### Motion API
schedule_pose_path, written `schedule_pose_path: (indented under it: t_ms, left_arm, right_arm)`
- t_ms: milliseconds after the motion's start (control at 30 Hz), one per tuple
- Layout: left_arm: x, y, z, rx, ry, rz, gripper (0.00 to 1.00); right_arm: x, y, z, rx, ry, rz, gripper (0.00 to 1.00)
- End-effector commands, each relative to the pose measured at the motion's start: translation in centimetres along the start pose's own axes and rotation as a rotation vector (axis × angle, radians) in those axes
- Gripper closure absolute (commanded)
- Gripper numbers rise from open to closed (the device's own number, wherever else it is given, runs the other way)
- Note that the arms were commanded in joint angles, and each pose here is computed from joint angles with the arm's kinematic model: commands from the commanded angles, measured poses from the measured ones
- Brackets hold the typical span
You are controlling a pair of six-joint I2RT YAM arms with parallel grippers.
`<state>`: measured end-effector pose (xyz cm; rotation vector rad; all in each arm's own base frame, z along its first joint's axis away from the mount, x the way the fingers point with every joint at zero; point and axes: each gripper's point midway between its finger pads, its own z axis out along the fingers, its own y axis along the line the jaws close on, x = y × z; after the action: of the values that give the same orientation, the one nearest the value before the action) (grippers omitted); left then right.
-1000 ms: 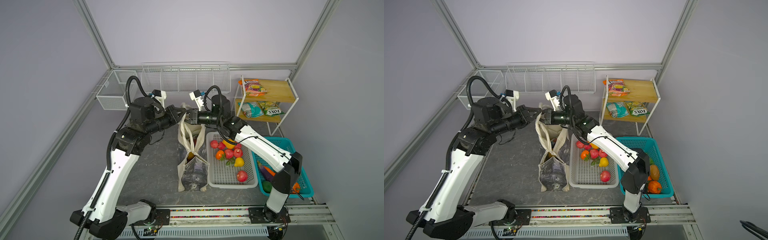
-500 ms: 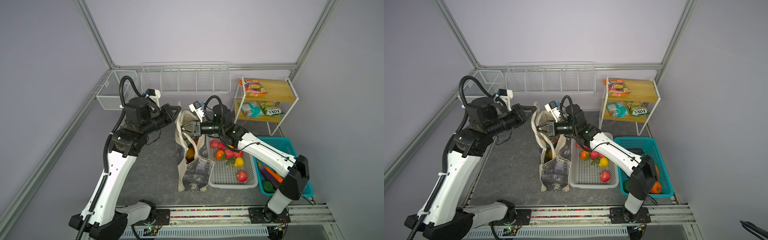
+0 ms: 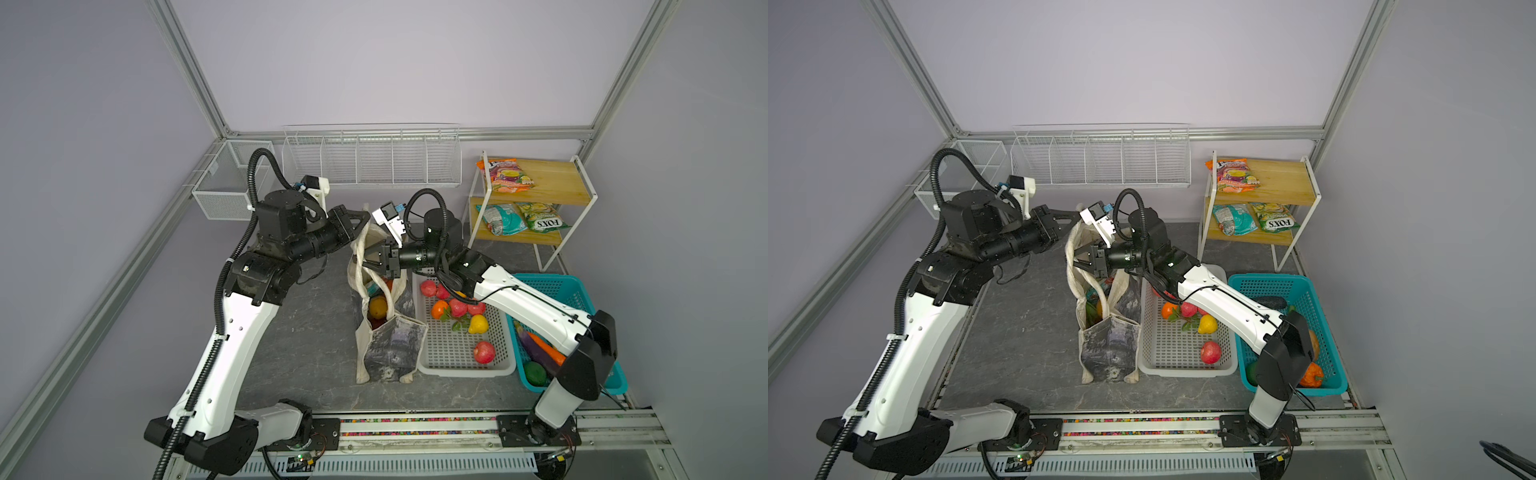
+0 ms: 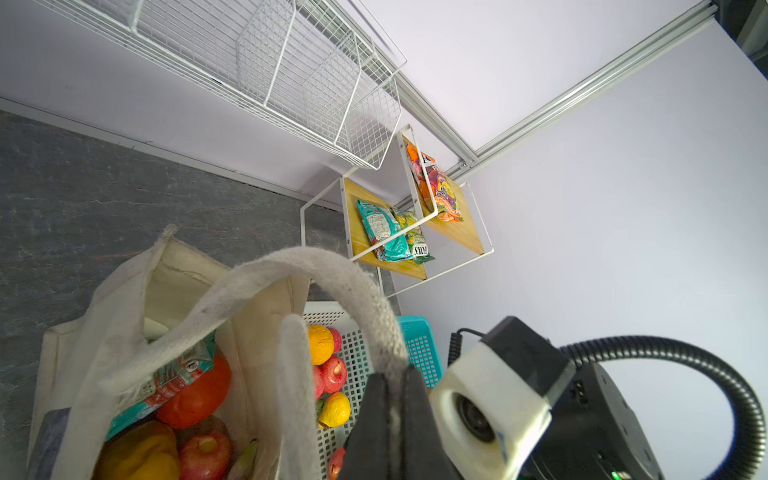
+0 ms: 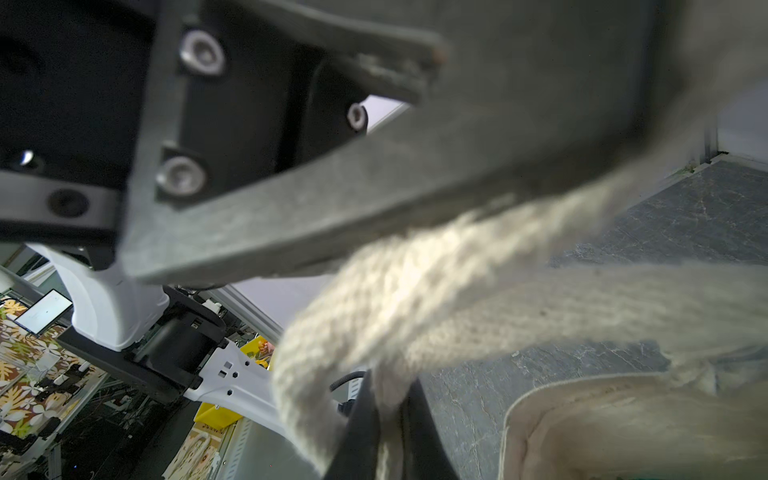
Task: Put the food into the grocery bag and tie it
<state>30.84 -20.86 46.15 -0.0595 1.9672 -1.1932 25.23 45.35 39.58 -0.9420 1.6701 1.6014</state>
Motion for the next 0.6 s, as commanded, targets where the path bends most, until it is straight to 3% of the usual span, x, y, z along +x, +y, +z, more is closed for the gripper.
schedule_pose_path:
  t_ms: [0,300,567]
  left_arm:
    - [-0.2,-2.8,-0.6,0.089,-0.001,0.038,1.0]
    - [2.5,-3.3,-1.0,0.126,0.077,0.06,1.0]
    - [5.8,-0.5,-0.1,0.091,0.186,0.028,1.0]
  right_arm:
    - [-2.0,0.5,0.1,-0.046,-0.053,-0.088,0.93]
    - [-5.9,-1.0,-0.7,-0.039,-0.207,-0.115,0.93]
    - [-7.5,-1.9,-1.8,-0.018,-0.303,-0.128,0.91]
